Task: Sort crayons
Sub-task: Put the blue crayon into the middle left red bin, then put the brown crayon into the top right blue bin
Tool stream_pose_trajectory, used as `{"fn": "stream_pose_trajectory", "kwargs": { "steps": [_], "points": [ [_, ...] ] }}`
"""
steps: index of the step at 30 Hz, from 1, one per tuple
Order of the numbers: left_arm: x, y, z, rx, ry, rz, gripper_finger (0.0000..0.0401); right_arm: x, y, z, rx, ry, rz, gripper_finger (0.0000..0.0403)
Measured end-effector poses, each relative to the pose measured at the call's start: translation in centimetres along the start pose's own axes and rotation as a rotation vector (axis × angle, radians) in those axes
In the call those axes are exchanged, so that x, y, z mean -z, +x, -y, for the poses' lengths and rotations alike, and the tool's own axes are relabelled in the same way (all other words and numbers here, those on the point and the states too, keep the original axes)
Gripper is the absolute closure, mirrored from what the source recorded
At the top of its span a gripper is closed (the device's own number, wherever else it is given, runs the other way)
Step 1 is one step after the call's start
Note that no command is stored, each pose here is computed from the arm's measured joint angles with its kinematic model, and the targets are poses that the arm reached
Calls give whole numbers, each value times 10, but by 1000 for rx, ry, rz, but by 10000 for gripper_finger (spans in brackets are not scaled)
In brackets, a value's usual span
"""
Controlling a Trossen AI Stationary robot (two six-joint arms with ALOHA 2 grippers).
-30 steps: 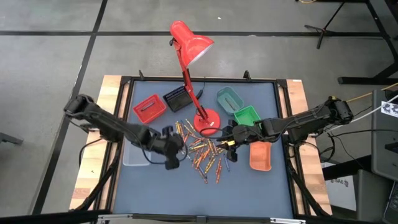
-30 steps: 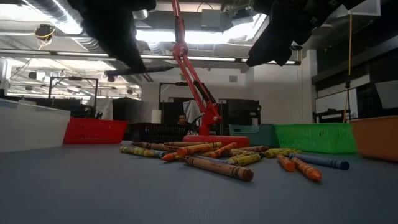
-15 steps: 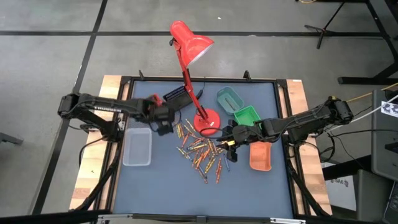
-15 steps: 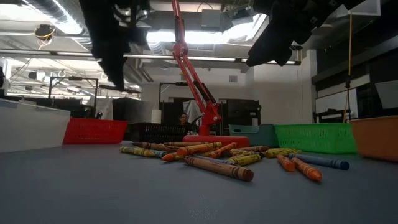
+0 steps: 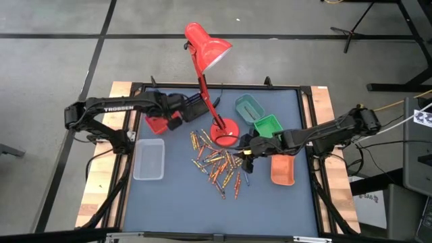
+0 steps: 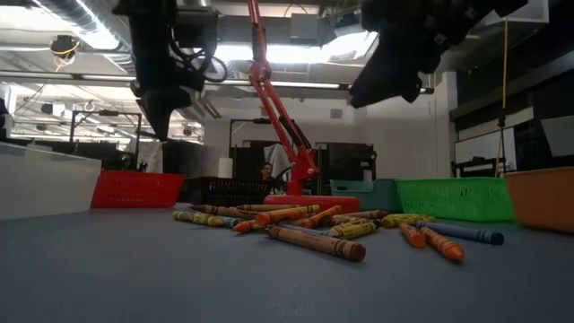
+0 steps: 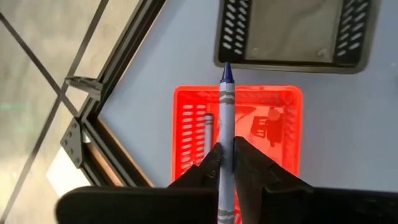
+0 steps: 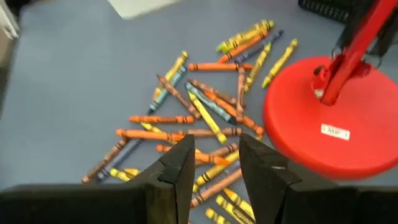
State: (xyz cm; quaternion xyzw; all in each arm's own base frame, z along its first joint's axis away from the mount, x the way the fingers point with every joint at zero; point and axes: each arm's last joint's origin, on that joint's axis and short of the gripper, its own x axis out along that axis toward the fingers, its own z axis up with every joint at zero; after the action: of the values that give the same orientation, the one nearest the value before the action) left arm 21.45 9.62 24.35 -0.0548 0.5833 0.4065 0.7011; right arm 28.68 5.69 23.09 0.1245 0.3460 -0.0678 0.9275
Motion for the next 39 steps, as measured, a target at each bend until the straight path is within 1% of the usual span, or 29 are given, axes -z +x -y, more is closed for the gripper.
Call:
{"fn": "stream_pose_trajectory", "kwargs": {
  "steps": [12,14,20,23,29,34,39],
  "points": [
    [-1,4,-7,-11,-26,-19,331,12,22,1,36,-18,-81,278],
    [-1,4,-7,-10,-31,-18,326,13,25,0,39,-3,-84,278],
    [-2,4,-5,50,-42,-17,324,18,33,4,139,81,-82,278],
    [-3,3,-4,60,-48,-7,324,21,39,4,166,111,-86,278],
    [-5,3,-3,64,-54,6,324,32,55,5,188,148,-136,278],
    [-5,3,-3,65,-57,11,324,42,68,7,212,143,-176,278],
    [-5,4,-3,64,-58,11,324,45,82,3,148,158,-179,278]
  ]
}}
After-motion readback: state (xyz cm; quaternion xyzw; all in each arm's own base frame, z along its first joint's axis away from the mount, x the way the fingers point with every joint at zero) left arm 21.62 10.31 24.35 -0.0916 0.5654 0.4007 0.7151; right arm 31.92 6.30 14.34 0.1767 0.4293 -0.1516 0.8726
